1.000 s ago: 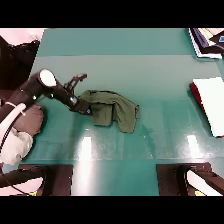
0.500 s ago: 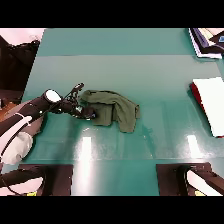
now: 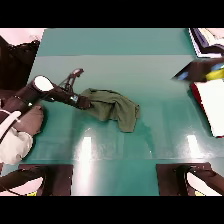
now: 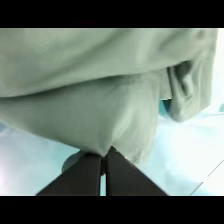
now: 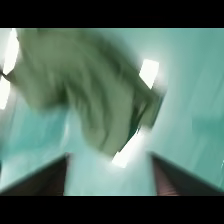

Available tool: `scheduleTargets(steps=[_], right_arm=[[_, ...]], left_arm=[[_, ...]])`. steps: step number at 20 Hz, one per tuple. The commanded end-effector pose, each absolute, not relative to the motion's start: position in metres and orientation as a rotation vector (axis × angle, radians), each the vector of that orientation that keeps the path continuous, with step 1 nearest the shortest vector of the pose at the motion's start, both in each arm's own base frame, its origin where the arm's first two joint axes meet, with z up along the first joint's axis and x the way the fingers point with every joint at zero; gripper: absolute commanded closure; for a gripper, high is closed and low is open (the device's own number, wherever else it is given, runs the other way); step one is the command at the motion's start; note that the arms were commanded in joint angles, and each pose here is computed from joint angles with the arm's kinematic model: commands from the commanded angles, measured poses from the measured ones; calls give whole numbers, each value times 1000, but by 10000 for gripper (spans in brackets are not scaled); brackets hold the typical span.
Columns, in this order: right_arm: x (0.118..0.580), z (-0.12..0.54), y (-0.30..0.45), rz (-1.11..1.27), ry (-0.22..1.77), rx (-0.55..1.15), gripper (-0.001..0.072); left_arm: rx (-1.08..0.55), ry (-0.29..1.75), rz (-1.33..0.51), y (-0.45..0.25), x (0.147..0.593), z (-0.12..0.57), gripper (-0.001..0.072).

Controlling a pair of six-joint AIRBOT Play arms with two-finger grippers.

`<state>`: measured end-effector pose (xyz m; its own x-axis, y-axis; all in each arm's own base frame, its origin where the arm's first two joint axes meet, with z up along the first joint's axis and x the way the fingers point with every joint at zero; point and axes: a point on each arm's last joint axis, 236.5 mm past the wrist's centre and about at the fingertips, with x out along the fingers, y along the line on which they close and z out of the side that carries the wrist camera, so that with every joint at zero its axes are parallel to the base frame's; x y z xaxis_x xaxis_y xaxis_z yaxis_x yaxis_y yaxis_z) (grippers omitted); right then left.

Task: Fold the shirts.

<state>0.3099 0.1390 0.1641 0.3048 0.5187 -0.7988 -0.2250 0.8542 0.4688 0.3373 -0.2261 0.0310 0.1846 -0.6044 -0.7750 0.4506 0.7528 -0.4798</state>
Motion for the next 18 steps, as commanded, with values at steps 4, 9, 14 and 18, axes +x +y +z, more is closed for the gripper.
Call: scheduleTargets(steps=[4, 9, 14, 18], right_arm=[[261, -11, 205, 511, 1336, 313, 119], [260, -46, 212, 441, 1314, 488, 120], [254, -78, 242, 474, 1416, 435, 120], [263, -89, 266, 506, 1454, 388, 413]], left_arm=[[-29, 1143, -763, -212, 329, 63, 681], [-28, 1153, -768, -212, 326, 62, 681], [-46, 1168, -757, -212, 324, 62, 681], [-37, 1214, -776, -211, 313, 59, 681]])
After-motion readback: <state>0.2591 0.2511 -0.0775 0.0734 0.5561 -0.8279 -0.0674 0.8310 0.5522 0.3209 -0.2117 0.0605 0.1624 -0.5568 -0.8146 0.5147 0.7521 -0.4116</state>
